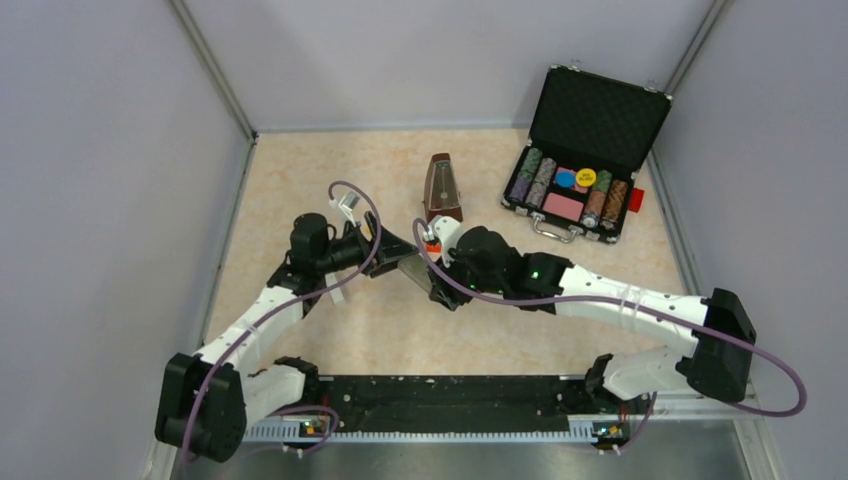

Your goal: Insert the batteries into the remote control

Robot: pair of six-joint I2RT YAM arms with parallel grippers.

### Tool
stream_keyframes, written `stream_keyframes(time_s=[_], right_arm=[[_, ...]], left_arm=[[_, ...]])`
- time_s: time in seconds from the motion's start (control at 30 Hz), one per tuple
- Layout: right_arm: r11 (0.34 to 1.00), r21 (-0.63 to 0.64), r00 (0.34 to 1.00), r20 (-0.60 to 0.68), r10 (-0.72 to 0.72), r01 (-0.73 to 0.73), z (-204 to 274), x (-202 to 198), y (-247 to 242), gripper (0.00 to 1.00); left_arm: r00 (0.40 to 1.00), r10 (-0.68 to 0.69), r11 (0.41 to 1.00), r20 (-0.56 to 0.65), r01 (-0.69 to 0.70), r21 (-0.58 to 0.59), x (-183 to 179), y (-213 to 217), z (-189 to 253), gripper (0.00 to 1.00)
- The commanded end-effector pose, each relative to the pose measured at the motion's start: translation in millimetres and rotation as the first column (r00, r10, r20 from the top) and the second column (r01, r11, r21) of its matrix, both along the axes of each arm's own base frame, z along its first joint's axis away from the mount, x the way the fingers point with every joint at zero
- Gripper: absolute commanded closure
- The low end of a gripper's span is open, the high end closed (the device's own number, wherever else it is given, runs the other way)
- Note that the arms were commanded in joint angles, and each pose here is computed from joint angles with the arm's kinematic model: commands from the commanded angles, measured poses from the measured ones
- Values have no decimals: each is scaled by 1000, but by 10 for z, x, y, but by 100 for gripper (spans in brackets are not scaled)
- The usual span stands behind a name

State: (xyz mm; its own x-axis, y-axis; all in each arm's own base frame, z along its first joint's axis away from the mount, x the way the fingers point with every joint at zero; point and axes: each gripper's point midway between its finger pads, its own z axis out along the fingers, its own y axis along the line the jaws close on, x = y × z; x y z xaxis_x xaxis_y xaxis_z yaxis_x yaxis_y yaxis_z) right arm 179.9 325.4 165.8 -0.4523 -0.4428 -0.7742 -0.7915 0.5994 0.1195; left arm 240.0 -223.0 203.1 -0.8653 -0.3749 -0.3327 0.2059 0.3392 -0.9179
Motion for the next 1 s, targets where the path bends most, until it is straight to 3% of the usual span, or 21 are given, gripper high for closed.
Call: stream_keyframes(time_s=[0.0,0.43,0.77,0.97], right_arm=[[989,115,991,105,83,-95,558,-11,104,86],[963,34,938,235,253,-268,616,-73,63,85],[947,-3,923,227,312,-320,577,-114,81,85],[938,1,917,207,340,-348,568,-162,117,85]], left_arm=[[997,-69,996,-33,67,-50,-71,-75,-23,16],[971,-225,971,-84,216,-102,-315,-155,40,45],[952,-299,949,-58,291,-125,-458,-163,81,32],[932,-359,929,-48,353,-110,-551,-189,16,44]])
